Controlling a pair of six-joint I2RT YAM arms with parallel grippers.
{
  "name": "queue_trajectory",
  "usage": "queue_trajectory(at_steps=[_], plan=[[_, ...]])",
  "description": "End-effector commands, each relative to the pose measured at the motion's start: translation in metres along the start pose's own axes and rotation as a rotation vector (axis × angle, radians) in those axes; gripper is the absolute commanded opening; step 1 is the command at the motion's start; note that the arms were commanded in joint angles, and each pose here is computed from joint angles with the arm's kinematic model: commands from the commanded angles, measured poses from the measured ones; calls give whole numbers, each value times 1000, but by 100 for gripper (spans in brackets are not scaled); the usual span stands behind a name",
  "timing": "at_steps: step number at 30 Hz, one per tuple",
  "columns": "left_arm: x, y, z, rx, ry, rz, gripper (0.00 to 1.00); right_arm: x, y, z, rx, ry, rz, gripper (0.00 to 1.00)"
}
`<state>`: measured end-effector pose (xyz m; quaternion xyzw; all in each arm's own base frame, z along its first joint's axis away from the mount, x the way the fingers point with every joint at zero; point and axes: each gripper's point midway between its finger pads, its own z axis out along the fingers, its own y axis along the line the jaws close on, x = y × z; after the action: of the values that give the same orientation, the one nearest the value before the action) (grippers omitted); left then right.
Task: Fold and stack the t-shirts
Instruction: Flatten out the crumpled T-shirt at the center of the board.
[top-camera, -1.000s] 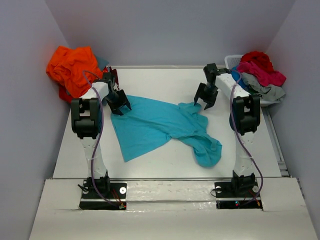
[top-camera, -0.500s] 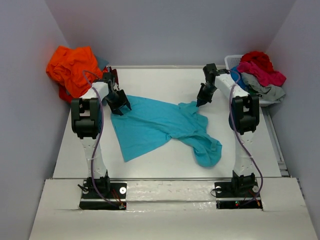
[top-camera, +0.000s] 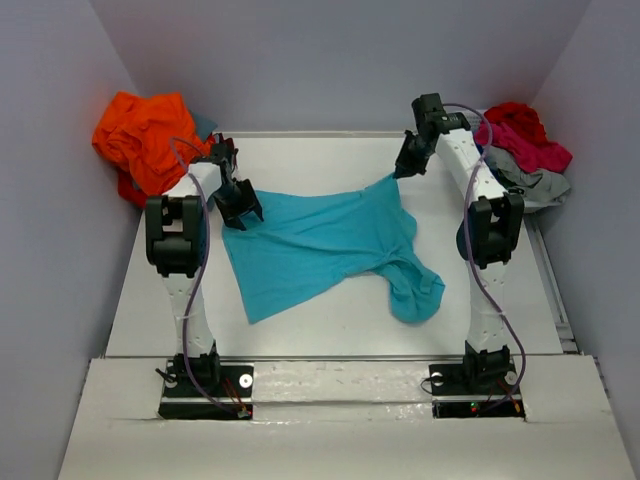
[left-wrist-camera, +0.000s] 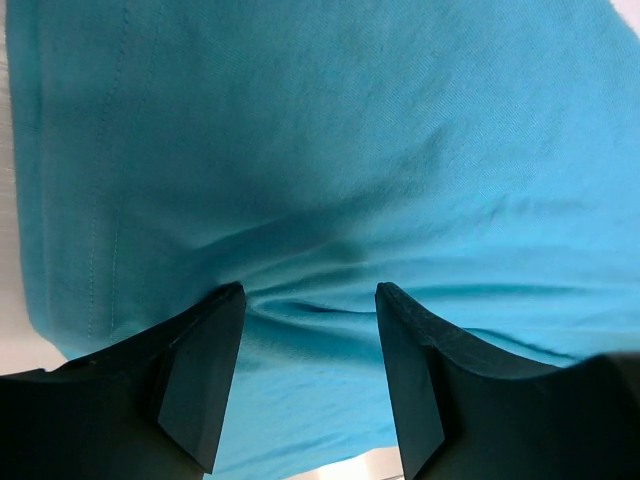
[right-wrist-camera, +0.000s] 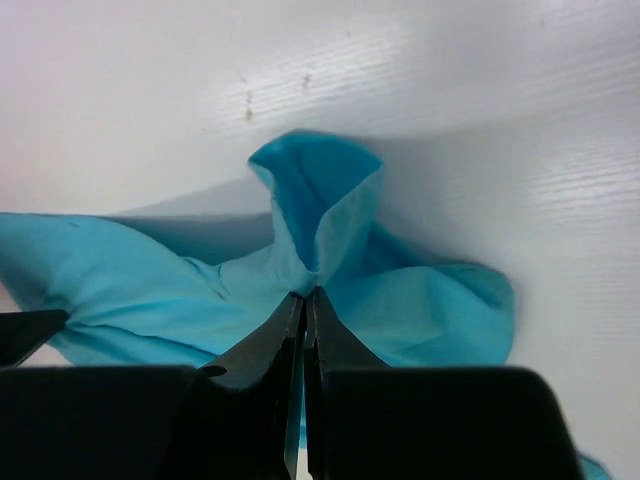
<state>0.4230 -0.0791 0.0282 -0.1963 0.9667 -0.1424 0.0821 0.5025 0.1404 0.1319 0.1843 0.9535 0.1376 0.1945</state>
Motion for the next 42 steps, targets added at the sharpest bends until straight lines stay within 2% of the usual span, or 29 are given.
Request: queue_trajectory(at_steps=[1,4,17,21,26,32,36,40,42], plan=[[2,6,8,-69,9,55,68,-42,16,-52,-19,-186,-39,7],[6,-1,11,-70,16,79,67,-56,24,-68,-41,-250,-56,7],[-3,-13,17,-110,-11,132,68,-101,23,-83,-45,-406,-73,7],[-9,-21,13,-103,-37,149,70,-101,18,-64,-39,-358,-63,7],[-28,-41,-22,-148,-186,213,71,-94,1,-32,-16,-299,-38,7],[-37,-55,-43,-148,-288,235,74,-87,0,-14,-23,-253,-46,7],[-49,-64,-38,-145,-287,234,76,-85,-5,-5,-23,-224,-41,7],[-60,-68,-10,-167,-225,227,76,-79,-8,1,-18,-201,-57,7],[-68,-73,-3,-155,-244,222,76,-78,-11,2,-8,-194,-63,7]])
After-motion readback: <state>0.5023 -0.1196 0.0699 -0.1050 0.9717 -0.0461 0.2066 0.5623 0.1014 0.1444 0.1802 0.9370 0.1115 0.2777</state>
